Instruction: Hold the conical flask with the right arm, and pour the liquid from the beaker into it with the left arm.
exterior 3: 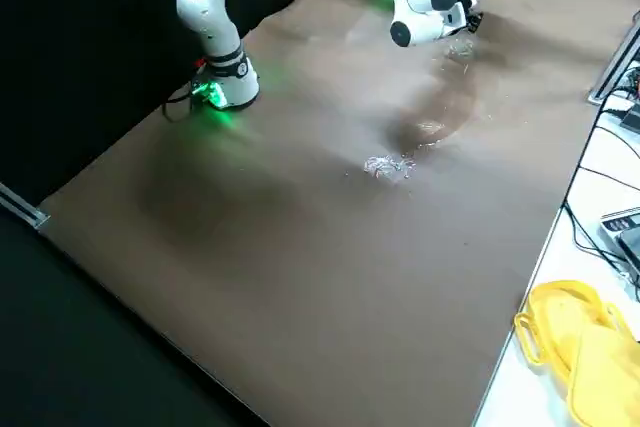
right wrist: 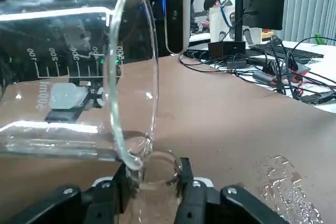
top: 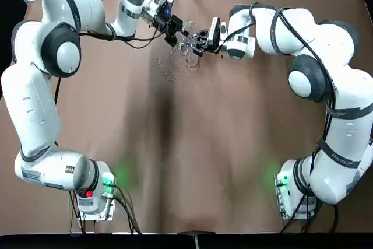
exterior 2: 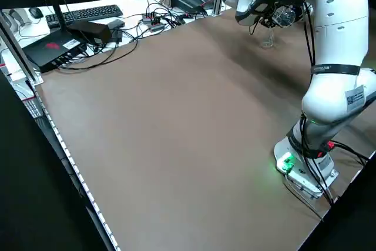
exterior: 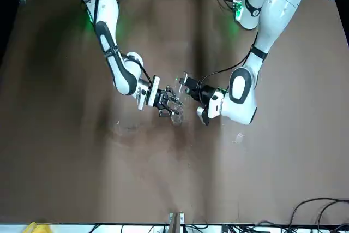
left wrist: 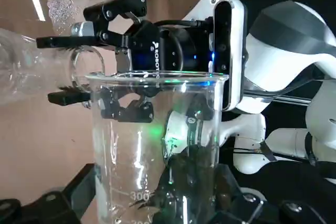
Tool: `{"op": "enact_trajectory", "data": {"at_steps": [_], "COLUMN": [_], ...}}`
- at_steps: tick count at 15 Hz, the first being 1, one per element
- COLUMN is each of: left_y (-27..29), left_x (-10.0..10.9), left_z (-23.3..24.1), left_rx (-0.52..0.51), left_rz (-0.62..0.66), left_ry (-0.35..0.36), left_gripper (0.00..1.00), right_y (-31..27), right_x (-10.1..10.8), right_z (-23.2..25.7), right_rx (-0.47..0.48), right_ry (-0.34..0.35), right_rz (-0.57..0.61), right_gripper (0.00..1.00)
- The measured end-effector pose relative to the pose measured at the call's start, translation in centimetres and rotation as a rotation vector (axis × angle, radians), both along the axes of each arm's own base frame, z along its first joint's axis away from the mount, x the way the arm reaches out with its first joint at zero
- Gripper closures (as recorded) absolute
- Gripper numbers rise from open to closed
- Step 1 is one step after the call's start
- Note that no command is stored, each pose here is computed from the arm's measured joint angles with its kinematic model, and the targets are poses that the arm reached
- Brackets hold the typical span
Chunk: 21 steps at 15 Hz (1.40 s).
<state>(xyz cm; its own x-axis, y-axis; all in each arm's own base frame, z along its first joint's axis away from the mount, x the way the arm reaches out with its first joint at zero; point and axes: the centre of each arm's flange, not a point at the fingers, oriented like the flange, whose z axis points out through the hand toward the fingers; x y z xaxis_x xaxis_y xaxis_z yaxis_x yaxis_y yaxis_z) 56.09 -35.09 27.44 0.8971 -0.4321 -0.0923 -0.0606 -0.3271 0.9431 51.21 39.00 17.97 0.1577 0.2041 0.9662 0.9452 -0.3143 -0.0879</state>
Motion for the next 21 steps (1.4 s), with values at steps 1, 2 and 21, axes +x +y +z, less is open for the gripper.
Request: {"op": "enact_trajectory", "data": {"at_steps": [1,2,21], "left_y": [0.0,-0.1,3.6], "left_x": [0.0,0.0,1.1], "left_z": [0.0,0.0,0.6], "left_rx": [0.002,0.002,-0.499], "left_rz": [0.001,0.001,-0.303], "left_ry": [0.004,0.004,-0.781], "left_gripper": [0.04,0.04,0.04], "right_y": [0.0,0.0,-0.1], "right_x": [0.0,0.0,0.1], "right_z": [0.0,0.0,0.0], "right_rx": [0.000,-0.001,-0.002], "right_ry": [0.000,-0.001,-0.001], "right_rz": [0.000,0.000,-0.002], "right_gripper": [0.61,0.61,0.61]}}
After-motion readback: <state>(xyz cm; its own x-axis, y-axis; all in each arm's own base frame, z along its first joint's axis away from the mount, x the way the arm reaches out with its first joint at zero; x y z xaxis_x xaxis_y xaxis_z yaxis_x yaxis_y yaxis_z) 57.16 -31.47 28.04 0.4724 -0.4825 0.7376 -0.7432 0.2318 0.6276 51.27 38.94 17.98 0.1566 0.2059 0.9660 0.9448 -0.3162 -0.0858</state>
